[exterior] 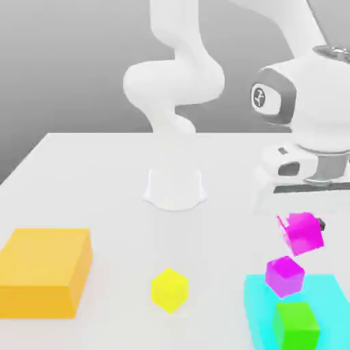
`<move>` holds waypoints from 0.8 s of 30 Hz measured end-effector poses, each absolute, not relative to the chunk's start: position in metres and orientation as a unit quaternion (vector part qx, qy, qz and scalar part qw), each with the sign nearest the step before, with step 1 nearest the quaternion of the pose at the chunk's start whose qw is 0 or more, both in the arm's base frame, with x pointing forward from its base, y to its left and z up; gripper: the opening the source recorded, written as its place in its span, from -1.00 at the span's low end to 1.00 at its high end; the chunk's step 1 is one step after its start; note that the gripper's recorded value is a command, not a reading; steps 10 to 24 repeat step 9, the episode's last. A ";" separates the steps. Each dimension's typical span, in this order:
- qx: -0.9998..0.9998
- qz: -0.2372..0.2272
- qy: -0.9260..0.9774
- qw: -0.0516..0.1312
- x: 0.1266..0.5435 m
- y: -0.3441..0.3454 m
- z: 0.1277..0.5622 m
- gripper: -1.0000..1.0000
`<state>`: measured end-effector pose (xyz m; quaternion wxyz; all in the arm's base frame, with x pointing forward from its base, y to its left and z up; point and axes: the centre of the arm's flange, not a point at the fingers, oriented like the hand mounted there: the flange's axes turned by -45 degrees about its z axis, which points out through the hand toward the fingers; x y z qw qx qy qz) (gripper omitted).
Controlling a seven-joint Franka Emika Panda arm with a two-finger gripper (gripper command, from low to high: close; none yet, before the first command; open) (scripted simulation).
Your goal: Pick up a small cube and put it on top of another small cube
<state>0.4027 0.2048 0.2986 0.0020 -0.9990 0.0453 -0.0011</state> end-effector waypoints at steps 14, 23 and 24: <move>-0.994 -0.001 0.108 0.000 0.414 0.193 0.252 1.00; -0.994 -0.001 0.108 0.000 0.414 0.193 0.252 1.00; -0.994 -0.001 0.108 0.000 0.414 0.193 0.252 1.00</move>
